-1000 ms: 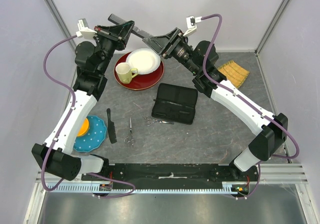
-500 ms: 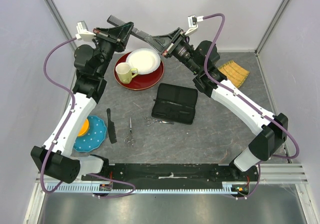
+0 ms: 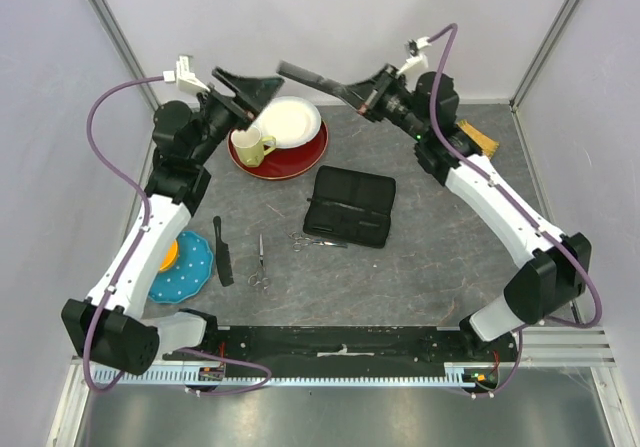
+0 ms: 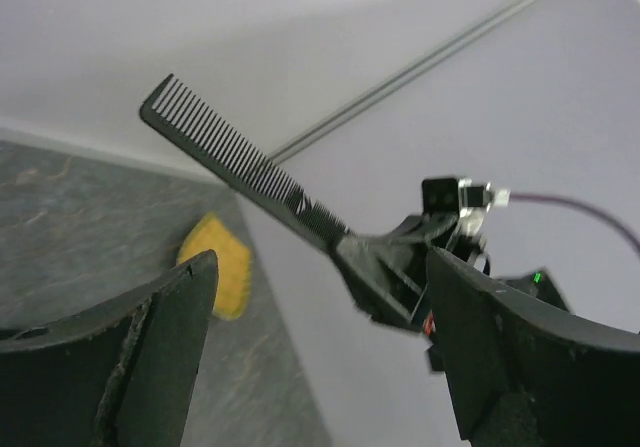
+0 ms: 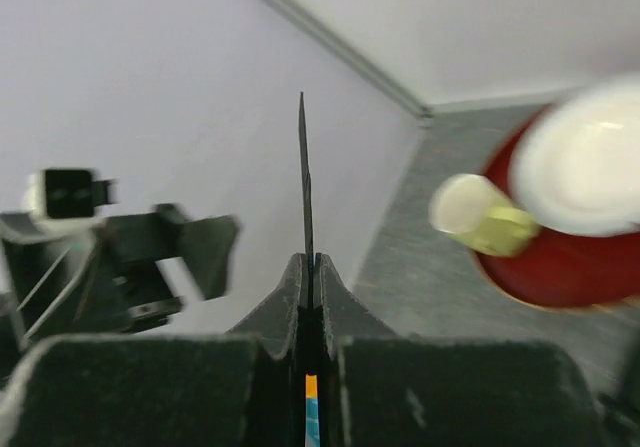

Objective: Sort the hair-cutting tools

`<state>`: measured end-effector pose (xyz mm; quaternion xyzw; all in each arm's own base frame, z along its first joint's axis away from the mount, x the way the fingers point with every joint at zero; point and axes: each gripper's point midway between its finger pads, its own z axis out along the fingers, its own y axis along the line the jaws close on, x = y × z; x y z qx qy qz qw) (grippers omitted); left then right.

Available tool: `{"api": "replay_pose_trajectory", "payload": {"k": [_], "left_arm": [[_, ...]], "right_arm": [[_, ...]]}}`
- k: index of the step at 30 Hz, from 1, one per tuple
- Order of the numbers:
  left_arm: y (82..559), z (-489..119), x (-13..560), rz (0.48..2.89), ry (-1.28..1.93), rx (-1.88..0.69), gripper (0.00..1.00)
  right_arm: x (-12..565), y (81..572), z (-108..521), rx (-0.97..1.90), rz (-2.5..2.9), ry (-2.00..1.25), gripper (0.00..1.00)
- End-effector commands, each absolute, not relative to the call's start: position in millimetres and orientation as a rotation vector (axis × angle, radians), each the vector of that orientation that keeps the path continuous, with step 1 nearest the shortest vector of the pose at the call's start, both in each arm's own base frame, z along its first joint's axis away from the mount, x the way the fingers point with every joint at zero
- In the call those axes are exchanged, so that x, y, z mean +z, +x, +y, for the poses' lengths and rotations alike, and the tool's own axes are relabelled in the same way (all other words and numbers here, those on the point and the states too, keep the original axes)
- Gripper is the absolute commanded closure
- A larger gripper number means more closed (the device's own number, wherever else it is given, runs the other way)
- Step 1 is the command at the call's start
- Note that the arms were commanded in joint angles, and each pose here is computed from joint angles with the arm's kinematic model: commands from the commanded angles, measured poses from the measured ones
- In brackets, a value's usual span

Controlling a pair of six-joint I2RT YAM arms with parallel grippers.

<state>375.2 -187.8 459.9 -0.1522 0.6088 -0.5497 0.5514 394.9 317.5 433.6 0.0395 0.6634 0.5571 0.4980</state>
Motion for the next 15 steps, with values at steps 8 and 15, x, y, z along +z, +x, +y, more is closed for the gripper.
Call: {"api": "replay_pose_trajectory", "payload": {"k": [8,15], "left_arm": [[379.8,-219.8,290.9,1.9,0.141,-1.08,0.19],[404.0,-247.1,195.0,2.16,0.083,-1.081,0.26]], "right_arm": [[264.3,360.7,202.4,0.875,2.134,0.051,1.0],[200.6,342.4,174.0,0.78,2.261,0.142,1.0]]}}
